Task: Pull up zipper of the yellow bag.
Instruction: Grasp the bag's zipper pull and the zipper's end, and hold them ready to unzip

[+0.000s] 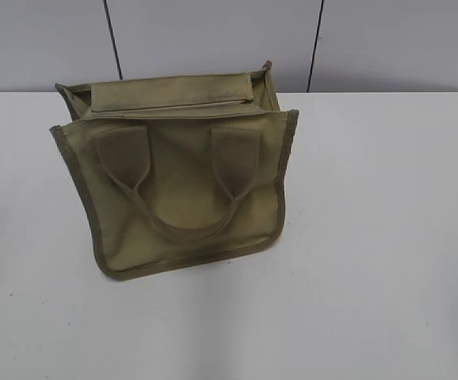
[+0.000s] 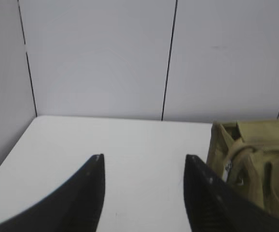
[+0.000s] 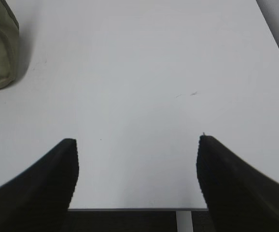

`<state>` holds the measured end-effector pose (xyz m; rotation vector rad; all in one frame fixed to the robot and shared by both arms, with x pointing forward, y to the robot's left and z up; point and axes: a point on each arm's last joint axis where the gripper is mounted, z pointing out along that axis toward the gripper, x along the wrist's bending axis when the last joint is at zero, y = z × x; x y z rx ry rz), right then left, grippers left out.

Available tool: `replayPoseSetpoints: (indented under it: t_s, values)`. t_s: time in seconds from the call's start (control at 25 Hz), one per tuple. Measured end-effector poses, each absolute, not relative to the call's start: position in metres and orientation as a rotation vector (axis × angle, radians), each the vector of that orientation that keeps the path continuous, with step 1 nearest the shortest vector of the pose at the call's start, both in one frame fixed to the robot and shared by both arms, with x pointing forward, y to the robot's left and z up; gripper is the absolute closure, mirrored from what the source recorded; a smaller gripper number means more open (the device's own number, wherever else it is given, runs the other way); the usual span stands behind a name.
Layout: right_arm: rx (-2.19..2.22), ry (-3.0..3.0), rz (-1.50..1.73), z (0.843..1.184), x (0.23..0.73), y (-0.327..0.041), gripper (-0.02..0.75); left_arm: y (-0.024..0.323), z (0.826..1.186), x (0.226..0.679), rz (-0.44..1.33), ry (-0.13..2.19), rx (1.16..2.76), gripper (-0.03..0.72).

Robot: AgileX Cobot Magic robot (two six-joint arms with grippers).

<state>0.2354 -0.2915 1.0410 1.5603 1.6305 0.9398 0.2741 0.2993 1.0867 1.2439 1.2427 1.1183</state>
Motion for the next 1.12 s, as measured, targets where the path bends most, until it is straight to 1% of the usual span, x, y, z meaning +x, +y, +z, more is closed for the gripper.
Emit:
replayPoseSetpoints:
  t_s: [0.16, 0.28, 0.4, 0.52, 0.68, 0.8, 0.96, 1.12]
  values:
    - [1.560, 1.630, 0.940, 1.041, 0.235, -0.292, 0.155, 0.299, 1.071, 0.313, 1.185, 1.147, 1.133, 0.286]
    - [1.560, 1.630, 0.940, 1.041, 0.235, -0.292, 0.155, 0.299, 1.052, 0.339, 1.203, 1.129, 1.109, 0.285]
    - [1.560, 1.630, 0.940, 1.041, 0.235, -0.292, 0.155, 0.297, 1.031, 0.366, 1.181, 1.174, 1.215, 0.284]
    - [1.560, 1.630, 0.940, 1.041, 0.235, -0.292, 0.155, 0.290, 1.017, 0.391, 1.160, 1.118, 1.318, 0.284]
    - [1.560, 1.630, 0.940, 1.041, 0.235, -0.292, 0.155, 0.275, 0.986, 0.420, 1.010, 1.050, 1.465, 0.284]
    - [1.560, 1.630, 0.940, 1.041, 0.235, -0.292, 0.155, 0.262, 0.963, 0.432, 0.887, 0.945, 1.548, 0.284]
    - [1.560, 1.630, 0.940, 1.041, 0.235, -0.292, 0.155, 0.253, 0.932, 0.446, 0.739, 0.930, 1.597, 0.284]
    - [1.560, 1.630, 0.940, 1.041, 0.235, -0.292, 0.155, 0.246, 0.912, 0.464, 0.644, 0.907, 1.610, 0.284]
